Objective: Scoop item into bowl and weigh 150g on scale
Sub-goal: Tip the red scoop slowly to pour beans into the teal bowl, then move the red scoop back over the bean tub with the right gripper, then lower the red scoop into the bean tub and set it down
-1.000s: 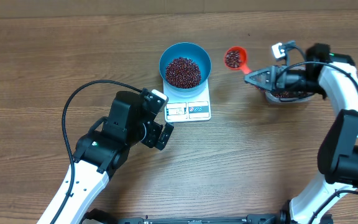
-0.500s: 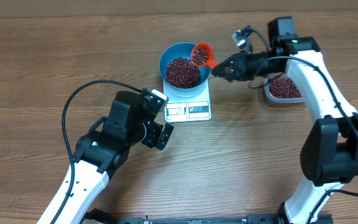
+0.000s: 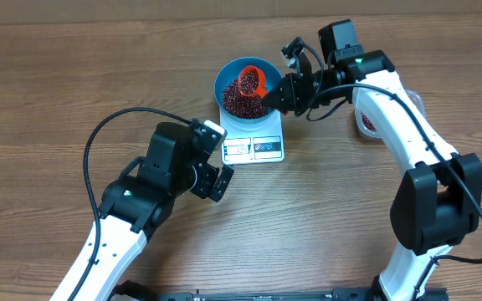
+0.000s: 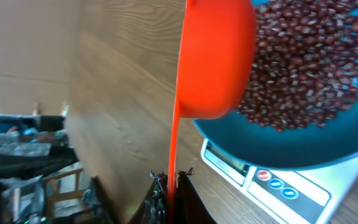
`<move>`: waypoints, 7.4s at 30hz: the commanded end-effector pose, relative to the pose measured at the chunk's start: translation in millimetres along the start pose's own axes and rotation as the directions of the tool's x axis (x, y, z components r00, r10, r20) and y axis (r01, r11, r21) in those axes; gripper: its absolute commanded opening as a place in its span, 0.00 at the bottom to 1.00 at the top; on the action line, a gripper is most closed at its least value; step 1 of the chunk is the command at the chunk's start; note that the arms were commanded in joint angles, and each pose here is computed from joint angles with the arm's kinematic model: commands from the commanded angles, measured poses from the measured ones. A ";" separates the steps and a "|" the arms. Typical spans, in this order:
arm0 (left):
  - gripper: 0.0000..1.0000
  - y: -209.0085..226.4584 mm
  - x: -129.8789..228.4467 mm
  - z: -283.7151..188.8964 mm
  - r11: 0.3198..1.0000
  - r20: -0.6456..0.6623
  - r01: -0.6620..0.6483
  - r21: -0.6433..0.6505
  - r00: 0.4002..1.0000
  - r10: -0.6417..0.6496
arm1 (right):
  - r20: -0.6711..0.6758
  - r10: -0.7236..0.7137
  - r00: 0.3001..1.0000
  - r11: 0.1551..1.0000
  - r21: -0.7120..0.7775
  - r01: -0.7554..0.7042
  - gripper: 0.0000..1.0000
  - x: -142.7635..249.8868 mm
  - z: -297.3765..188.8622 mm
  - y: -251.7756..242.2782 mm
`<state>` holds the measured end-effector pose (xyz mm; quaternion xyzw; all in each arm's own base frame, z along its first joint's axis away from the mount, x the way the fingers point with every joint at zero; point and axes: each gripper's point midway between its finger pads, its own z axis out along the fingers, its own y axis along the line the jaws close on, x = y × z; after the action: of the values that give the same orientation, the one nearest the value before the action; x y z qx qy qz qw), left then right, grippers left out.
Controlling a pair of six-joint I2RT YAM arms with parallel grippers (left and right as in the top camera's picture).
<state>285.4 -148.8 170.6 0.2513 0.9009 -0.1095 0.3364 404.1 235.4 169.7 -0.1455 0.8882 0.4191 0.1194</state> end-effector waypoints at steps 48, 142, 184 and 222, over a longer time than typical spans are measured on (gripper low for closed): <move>1.00 2.5 2.9 2.2 1.000 -0.010 0.010 -0.009 1.000 -0.010 | 0.020 -0.238 0.971 0.850 0.489 0.198 0.04 -24.8 15.7 -30.7; 1.00 2.5 2.8 2.2 1.000 -0.010 0.010 -0.009 1.000 -0.010 | -0.031 -0.511 0.859 0.604 0.699 0.384 0.04 -41.3 -21.0 15.3; 0.99 2.5 2.9 2.2 1.000 -0.010 0.010 -0.009 1.000 -0.010 | 0.598 0.189 0.779 0.851 0.296 -0.434 0.04 34.0 -296.7 -36.5; 0.99 2.5 2.8 2.2 1.000 -0.010 0.010 -0.009 1.000 -0.010 | 0.622 0.611 0.490 0.570 0.083 -0.817 0.10 82.7 -207.8 -164.8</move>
<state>285.3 -148.7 170.5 0.2513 0.9010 -0.1095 0.3362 366.6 -30.0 164.3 0.3630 0.8619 0.2933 0.1984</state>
